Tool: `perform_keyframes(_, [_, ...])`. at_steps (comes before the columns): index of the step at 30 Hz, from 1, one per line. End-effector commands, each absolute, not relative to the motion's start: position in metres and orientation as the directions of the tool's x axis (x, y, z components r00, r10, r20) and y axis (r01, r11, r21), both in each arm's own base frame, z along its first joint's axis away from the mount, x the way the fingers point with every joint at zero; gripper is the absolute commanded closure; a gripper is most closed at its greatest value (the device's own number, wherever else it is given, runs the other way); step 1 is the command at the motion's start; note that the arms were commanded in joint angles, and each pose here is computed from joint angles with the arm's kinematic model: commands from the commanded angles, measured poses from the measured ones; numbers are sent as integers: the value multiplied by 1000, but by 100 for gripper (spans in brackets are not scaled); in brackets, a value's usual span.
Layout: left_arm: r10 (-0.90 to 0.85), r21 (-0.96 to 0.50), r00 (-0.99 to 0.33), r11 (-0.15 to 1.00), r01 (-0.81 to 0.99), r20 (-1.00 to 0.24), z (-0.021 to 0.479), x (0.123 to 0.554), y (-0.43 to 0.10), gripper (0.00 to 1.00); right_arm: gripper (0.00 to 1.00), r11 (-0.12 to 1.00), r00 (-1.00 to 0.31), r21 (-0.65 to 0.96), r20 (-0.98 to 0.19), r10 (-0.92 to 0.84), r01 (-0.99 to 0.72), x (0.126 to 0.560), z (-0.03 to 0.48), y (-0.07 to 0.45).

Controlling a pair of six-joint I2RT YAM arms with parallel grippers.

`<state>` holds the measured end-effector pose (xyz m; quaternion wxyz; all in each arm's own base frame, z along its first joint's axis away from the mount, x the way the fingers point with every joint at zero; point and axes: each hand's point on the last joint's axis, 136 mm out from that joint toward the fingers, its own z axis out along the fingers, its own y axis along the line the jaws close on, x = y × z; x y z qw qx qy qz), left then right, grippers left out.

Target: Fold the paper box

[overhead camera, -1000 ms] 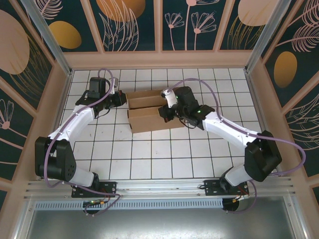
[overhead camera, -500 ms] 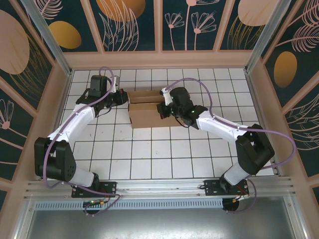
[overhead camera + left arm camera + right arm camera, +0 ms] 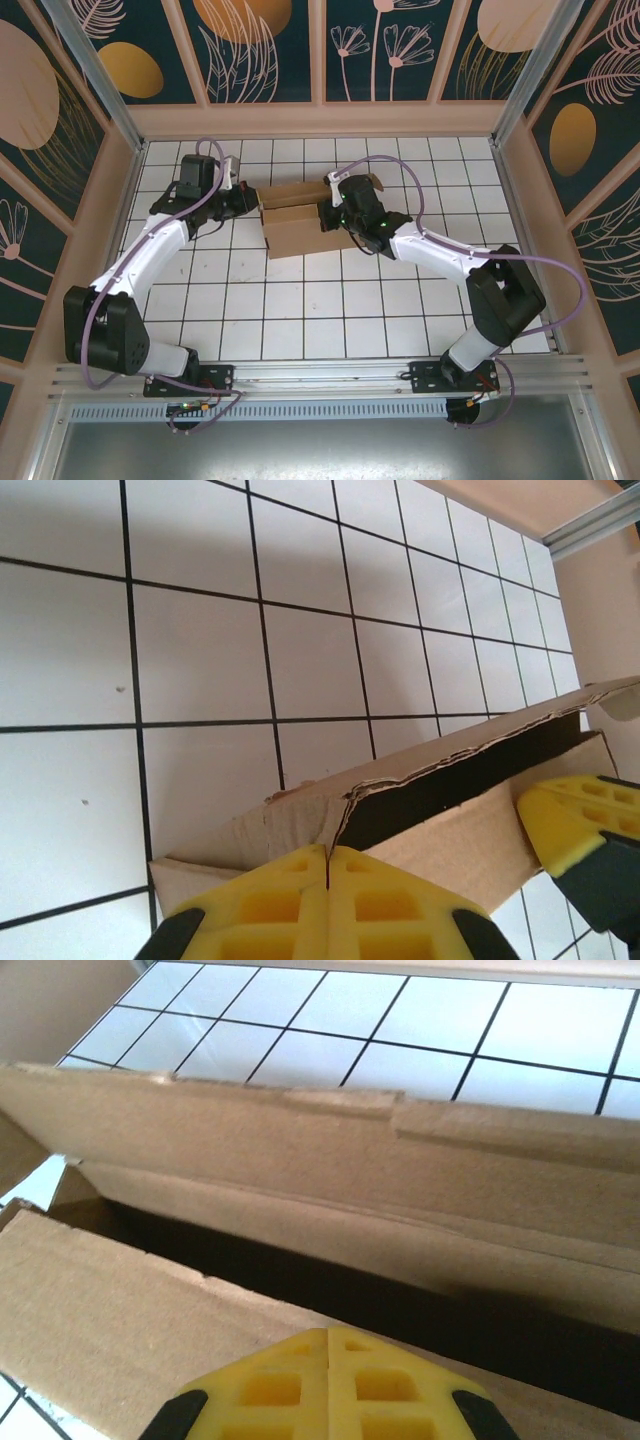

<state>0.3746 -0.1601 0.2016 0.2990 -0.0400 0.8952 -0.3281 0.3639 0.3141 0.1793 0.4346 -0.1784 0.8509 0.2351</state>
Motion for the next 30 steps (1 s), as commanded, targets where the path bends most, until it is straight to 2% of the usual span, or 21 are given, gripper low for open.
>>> perform_keyframes(1, [-289,-667,-829,734,130,-479,209,360,-172,100,100,886,-645,221,-756,-109,-408,359,132,296])
perform_keyframes(8, [-302,-686,-838,719,113,-454,206,344,-190,100,100,898,-643,228,-762,-76,-377,364,129,294])
perform_keyframes(15, [-363,-678,-813,733,53,-455,205,341,-182,100,100,916,-617,207,-785,-54,-343,362,132,287])
perform_keyframes(17, [-365,-668,-824,744,22,-434,189,335,-181,100,100,918,-610,206,-791,-48,-339,361,133,285])
perform_keyframes(30, [-357,-660,-835,751,10,-419,178,319,-195,100,100,935,-593,182,-804,-36,-304,361,128,275])
